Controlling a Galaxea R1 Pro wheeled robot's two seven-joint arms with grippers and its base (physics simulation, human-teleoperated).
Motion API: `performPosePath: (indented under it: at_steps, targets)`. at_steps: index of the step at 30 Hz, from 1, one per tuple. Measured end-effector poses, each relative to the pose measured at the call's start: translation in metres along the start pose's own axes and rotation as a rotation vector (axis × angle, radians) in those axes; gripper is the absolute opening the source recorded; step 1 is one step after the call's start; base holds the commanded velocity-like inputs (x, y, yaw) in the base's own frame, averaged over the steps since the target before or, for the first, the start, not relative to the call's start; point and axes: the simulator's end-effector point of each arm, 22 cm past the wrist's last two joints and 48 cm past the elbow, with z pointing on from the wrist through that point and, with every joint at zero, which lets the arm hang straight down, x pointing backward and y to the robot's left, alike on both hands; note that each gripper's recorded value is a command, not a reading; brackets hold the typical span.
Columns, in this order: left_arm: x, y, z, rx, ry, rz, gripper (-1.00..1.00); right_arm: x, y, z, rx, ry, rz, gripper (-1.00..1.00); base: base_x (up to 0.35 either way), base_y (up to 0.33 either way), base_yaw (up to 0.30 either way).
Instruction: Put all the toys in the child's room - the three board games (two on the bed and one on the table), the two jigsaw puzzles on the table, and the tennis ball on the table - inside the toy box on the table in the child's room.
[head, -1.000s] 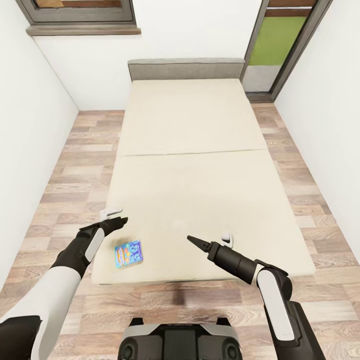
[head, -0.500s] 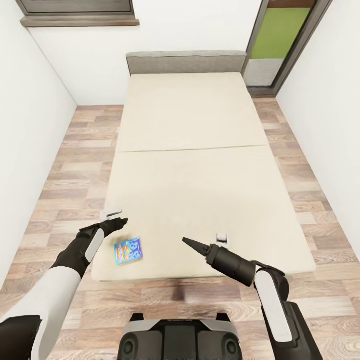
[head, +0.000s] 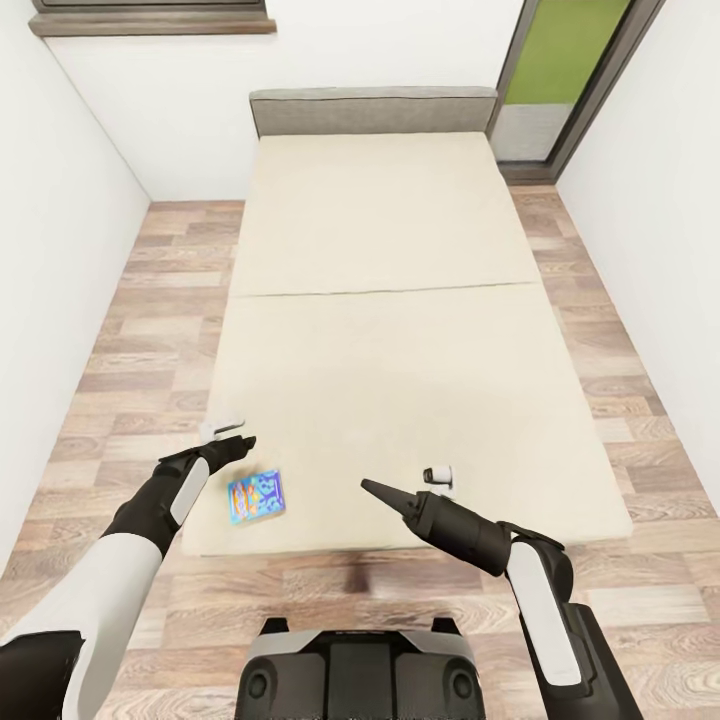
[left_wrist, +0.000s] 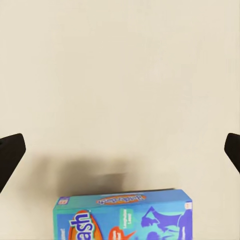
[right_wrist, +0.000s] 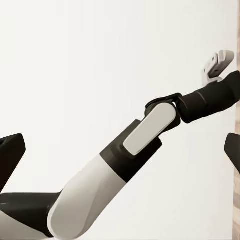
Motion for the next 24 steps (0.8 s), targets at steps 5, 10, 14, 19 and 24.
performPosePath:
  at_steps: [5, 10, 14, 19, 24]
  targets:
    - [0.005, 0.001, 0.003, -0.002, 0.008, 0.001, 1.0, 0.001, -0.004, -0.001, 0.003, -0.003, 0.004, 1.0, 0.0, 0.0, 0.0]
    - [0.01, 0.002, 0.006, -0.004, 0.016, 0.002, 1.0, 0.002, -0.007, 0.0, 0.004, -0.003, 0.01, 1.0, 0.0, 0.0, 0.0]
    - [0.014, 0.003, 0.009, -0.006, 0.023, 0.002, 1.0, 0.003, -0.01, 0.001, 0.006, -0.006, 0.007, 1.0, 0.0, 0.0, 0.0]
    - [0.018, 0.004, 0.012, -0.008, 0.03, 0.003, 1.0, 0.001, -0.014, 0.001, 0.009, -0.018, -0.005, 1.0, 0.0, 0.0, 0.0]
    - [0.023, 0.006, 0.015, -0.01, 0.038, 0.003, 1.0, 0.001, -0.017, 0.001, 0.011, -0.021, -0.004, 1.0, 0.0, 0.0, 0.0]
